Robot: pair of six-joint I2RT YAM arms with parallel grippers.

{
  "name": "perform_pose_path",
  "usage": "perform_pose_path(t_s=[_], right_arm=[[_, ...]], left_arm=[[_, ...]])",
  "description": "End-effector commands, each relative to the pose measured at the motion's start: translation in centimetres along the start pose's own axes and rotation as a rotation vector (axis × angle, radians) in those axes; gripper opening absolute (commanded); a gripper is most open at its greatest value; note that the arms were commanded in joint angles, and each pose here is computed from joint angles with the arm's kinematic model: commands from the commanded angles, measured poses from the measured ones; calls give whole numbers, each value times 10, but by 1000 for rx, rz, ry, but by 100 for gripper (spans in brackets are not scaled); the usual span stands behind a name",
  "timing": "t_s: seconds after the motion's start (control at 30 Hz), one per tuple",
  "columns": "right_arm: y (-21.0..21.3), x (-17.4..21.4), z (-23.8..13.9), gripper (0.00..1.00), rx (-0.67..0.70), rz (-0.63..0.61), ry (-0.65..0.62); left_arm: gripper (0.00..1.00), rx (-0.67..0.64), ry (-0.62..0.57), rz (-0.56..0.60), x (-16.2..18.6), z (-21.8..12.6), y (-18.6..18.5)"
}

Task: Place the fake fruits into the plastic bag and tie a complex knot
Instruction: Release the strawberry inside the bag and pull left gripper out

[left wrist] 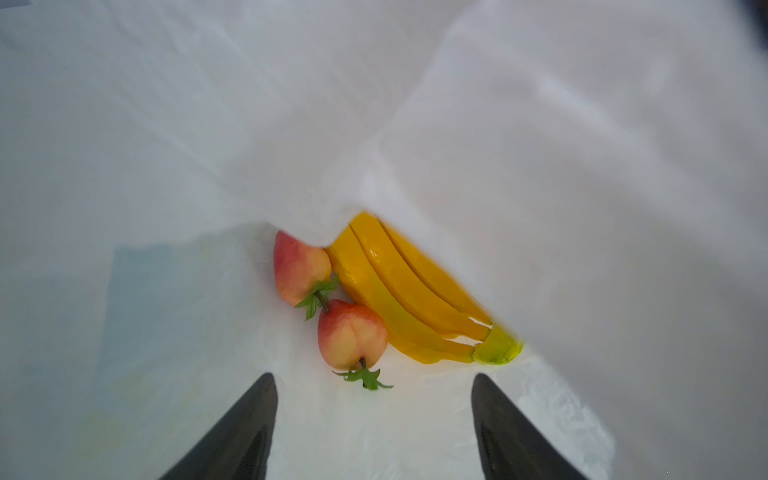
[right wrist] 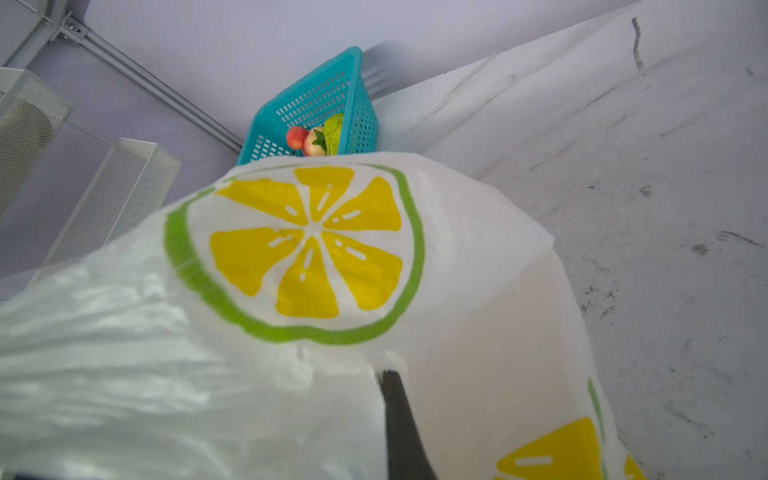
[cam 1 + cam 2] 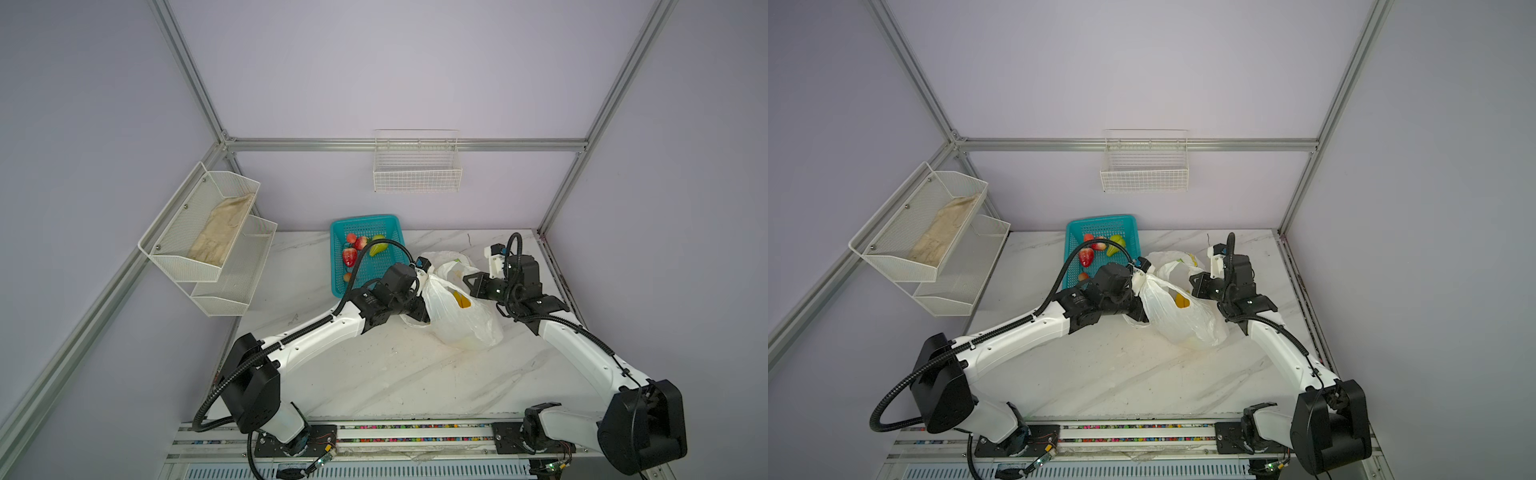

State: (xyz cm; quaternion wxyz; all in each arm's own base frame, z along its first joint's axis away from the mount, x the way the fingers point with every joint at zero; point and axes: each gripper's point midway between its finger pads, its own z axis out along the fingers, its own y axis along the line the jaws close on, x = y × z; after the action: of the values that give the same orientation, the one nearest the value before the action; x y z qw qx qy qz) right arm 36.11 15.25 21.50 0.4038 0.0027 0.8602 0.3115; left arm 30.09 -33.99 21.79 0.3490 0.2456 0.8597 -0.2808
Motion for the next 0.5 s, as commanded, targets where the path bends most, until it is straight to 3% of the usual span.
perform_pose_path(t_s=[0.0,0.3,0.47], right_arm=[[-4,-17,-9,5,55,-10,-55],[-8,-23,-7,5,67,-10,-71],[-8,-24,-7,5,69,-10,-76]], left_arm=[[72,4,9,10,12,-21,3],[72,46,-113,32,1,-87,6],[72,-86,-242,-76,-23,-119,55]])
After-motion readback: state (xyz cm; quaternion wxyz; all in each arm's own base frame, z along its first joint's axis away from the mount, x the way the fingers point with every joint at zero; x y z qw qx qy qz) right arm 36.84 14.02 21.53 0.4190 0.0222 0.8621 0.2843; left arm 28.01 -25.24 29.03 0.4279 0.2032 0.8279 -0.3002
